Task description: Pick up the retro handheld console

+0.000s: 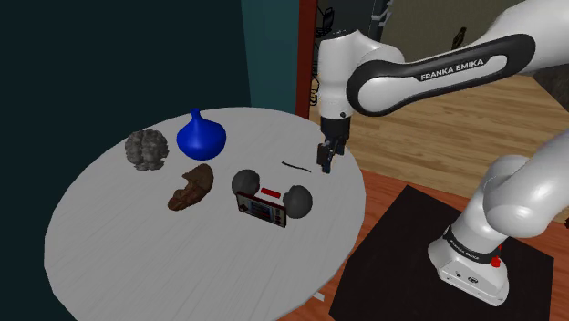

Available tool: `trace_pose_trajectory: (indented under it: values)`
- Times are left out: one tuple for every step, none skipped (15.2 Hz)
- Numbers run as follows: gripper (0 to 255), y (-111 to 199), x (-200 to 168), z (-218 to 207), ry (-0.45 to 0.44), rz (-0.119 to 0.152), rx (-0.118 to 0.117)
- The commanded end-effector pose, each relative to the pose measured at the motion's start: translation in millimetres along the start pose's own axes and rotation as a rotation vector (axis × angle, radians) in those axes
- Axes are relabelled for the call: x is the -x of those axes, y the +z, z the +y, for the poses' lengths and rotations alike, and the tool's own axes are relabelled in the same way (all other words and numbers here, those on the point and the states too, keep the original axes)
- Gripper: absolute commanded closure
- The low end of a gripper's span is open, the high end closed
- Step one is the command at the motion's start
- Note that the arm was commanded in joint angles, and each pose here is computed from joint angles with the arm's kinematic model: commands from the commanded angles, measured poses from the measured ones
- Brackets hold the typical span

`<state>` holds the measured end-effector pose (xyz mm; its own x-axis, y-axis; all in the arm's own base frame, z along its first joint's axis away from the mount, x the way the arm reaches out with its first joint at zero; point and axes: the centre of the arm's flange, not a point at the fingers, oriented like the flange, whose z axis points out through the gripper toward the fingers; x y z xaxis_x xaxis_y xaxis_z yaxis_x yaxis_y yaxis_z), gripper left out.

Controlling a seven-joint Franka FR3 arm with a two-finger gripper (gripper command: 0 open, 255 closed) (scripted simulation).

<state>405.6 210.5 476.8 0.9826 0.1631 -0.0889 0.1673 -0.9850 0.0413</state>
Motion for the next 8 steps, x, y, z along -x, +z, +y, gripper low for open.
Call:
trace_pose_trajectory:
  values:
    - [0, 4, -13, -21, -0.021, 0.012, -0.006]
    - [0, 7, -20, -31, -0.032, 0.017, -0.008]
    - [0, 10, -26, -41, -0.042, 0.023, -0.01]
    - [0, 12, -33, -52, -0.053, 0.028, -0.012]
    - [0, 14, -39, -62, -0.063, 0.033, -0.014]
    - [0, 17, -45, -73, -0.074, 0.039, -0.016]
    - [0, 19, -51, -84, -0.085, 0.044, -0.019]
    - [0, 21, -57, -94, -0.095, 0.05, -0.021]
